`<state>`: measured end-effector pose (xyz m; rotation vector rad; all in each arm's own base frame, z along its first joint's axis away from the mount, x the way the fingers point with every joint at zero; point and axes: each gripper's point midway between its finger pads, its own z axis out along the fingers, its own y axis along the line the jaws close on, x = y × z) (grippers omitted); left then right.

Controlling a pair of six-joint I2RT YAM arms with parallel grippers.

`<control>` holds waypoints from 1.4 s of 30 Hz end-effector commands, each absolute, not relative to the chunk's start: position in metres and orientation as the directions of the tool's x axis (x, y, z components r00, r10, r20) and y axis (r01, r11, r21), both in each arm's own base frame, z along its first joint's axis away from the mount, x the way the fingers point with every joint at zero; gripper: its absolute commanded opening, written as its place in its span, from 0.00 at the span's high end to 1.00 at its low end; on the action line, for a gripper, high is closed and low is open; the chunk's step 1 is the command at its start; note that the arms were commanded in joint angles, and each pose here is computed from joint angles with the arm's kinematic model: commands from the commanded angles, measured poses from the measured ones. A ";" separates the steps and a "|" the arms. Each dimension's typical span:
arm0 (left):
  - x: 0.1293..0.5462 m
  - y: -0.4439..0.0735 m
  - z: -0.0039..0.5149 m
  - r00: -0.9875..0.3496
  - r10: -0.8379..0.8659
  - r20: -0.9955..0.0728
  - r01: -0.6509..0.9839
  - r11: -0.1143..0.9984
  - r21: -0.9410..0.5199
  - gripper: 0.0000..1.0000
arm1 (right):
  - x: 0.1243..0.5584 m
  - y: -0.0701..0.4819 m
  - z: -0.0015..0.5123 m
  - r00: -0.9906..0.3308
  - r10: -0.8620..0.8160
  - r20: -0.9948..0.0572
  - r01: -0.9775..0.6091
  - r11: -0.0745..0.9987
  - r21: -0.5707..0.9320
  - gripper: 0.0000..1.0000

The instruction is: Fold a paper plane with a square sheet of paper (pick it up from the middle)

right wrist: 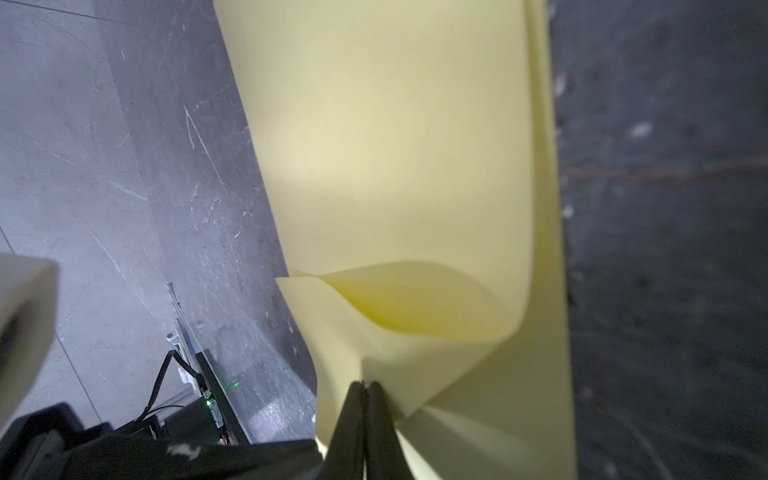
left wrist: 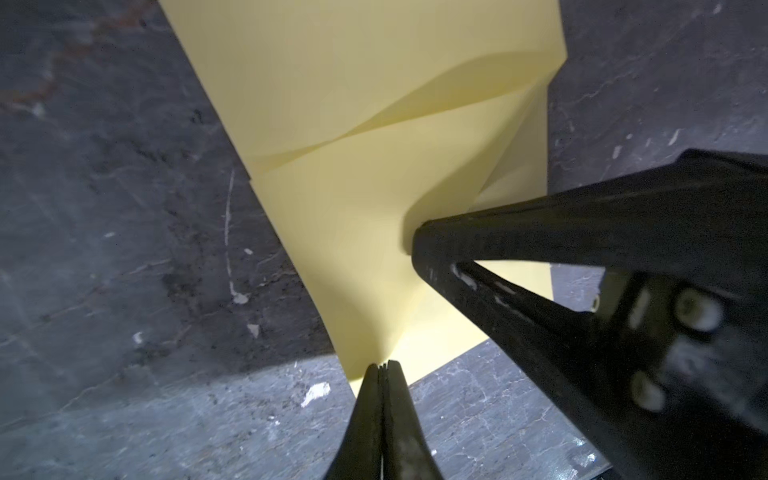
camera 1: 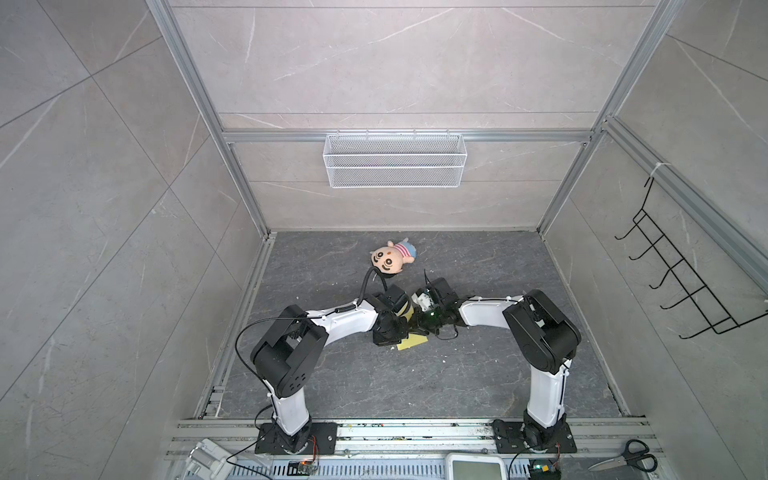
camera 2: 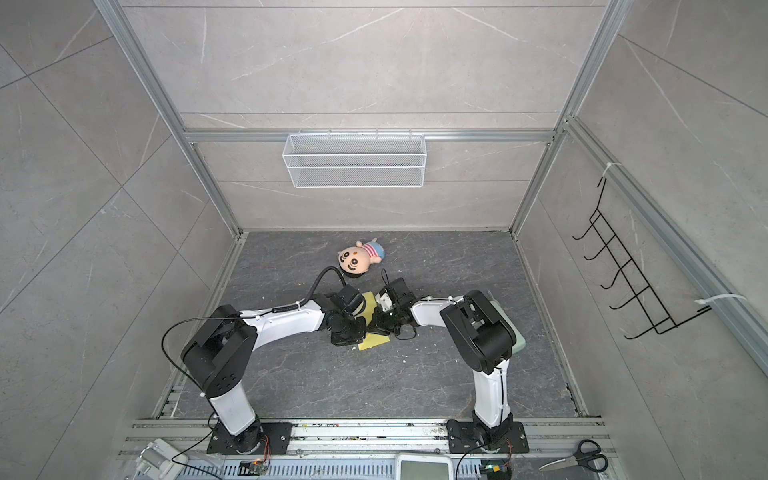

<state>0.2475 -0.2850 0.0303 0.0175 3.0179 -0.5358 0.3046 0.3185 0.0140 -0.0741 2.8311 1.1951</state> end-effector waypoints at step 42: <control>0.264 -0.284 0.072 -0.987 -0.073 -0.143 0.000 0.890 -0.456 0.98 | 0.313 0.273 -0.026 -0.969 0.231 -0.087 0.131 0.781 0.611 0.93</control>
